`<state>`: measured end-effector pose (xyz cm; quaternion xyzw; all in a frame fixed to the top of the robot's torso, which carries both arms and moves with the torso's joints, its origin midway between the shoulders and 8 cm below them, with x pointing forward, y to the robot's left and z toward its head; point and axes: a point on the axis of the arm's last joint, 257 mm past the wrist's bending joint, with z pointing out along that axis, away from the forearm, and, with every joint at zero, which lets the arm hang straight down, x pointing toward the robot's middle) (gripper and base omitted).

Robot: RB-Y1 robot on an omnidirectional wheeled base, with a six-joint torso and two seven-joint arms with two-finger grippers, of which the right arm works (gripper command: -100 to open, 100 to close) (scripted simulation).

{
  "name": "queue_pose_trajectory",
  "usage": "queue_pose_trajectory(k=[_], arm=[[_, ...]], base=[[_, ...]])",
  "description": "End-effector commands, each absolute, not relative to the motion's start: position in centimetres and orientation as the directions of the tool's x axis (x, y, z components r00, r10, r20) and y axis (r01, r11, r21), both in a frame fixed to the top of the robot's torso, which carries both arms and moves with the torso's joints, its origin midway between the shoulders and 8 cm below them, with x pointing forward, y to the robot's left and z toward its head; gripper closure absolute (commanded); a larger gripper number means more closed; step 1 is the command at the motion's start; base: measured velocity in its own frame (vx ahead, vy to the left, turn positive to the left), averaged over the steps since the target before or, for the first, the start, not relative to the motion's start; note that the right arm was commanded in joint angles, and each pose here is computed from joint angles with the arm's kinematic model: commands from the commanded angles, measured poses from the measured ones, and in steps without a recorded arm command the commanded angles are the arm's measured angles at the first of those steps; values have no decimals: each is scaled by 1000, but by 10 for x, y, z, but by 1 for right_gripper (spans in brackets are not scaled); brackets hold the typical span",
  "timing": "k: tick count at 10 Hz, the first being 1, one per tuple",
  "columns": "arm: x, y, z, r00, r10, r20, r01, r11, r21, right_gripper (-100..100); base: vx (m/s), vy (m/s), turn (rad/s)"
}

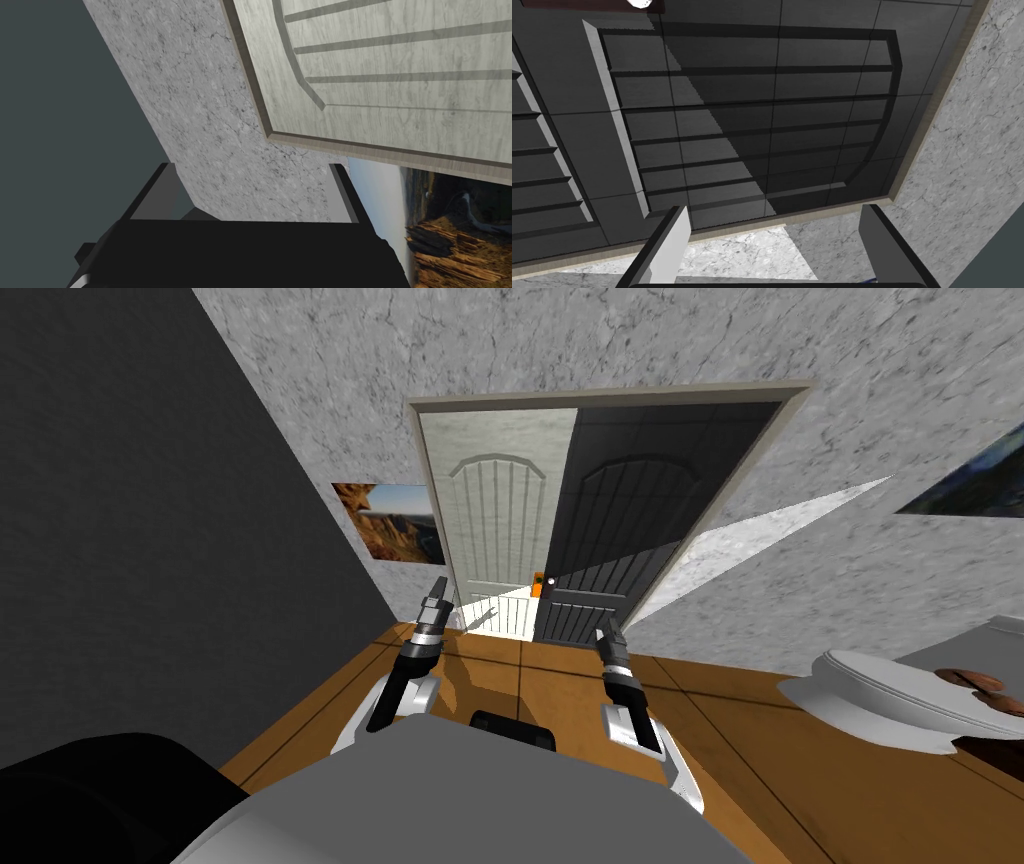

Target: Pull the door open

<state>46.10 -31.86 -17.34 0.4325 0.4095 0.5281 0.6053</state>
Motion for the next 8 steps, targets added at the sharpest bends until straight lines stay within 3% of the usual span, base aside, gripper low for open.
queue_pose_trajectory(k=[1,8], arm=[[467,-322,-184,108,993,-38,-262,66,963,-100],[492,-331,-233,114,993,-33,-149,50,988,-100]], base=[[111,17,85],[138,15,97]])
